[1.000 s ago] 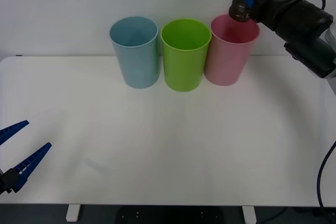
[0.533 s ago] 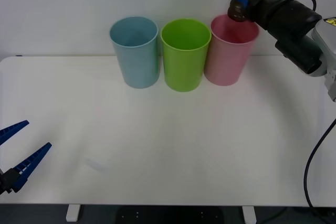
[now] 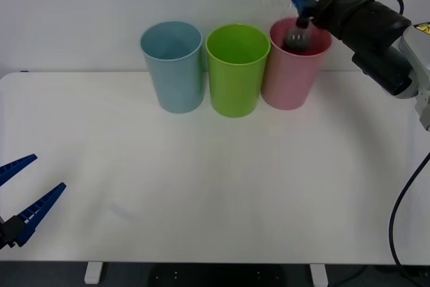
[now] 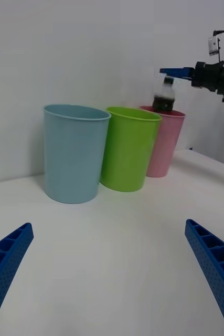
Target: Grasp the object on the table and drop it into the matching bin: aluminum can to the light blue bin, PET bottle to the pink bin.
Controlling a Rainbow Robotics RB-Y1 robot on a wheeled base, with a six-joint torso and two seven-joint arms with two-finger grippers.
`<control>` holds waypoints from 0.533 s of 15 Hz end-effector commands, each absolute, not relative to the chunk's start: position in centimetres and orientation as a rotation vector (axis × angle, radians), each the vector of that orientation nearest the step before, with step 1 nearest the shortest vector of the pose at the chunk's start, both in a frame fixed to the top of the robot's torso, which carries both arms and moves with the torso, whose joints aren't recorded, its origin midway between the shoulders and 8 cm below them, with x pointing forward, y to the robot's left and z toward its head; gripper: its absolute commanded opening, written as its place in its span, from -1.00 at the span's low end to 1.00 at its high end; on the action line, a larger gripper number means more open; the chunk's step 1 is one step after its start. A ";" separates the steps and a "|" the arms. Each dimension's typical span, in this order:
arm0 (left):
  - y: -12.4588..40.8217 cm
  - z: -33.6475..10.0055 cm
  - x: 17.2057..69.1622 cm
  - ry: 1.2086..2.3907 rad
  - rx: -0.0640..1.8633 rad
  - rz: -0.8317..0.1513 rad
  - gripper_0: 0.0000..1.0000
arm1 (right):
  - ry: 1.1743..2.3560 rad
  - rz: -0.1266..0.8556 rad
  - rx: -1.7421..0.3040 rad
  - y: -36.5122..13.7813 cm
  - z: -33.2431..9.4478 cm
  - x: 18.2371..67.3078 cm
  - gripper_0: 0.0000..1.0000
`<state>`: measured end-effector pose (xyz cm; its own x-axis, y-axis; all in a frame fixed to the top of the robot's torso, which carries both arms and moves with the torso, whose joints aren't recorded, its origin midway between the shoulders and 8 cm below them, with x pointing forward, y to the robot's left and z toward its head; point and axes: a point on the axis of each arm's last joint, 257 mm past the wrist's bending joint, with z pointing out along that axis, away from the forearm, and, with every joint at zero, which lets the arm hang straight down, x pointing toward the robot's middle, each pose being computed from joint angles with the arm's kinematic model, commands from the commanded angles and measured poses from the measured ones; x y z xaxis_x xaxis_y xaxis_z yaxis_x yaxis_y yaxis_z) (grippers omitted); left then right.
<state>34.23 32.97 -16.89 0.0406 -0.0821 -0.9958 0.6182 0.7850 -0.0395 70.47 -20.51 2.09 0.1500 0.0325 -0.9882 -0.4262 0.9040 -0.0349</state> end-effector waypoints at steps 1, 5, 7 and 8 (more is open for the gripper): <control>33.0 -16.9 34.2 1.441 0.465 -0.567 1.00 | 1.387 0.348 -0.347 -20.2 2.1 70.4 1.00; 33.0 -16.9 34.2 1.441 0.465 -0.567 1.00 | 1.377 0.388 -0.369 -19.2 1.7 69.4 1.00; 33.0 -16.9 34.2 1.441 0.465 -0.567 1.00 | 1.356 0.402 -0.380 -19.0 1.5 67.9 1.00; 33.0 -16.9 34.2 1.441 0.465 -0.567 1.00 | 1.346 0.406 -0.393 -18.9 1.5 67.1 1.00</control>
<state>34.23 32.97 -16.89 0.0406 -0.0821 -0.9958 0.6182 0.7850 -0.0395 67.66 -18.95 1.49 0.1688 0.0565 -0.9840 -0.4903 0.8709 -0.0341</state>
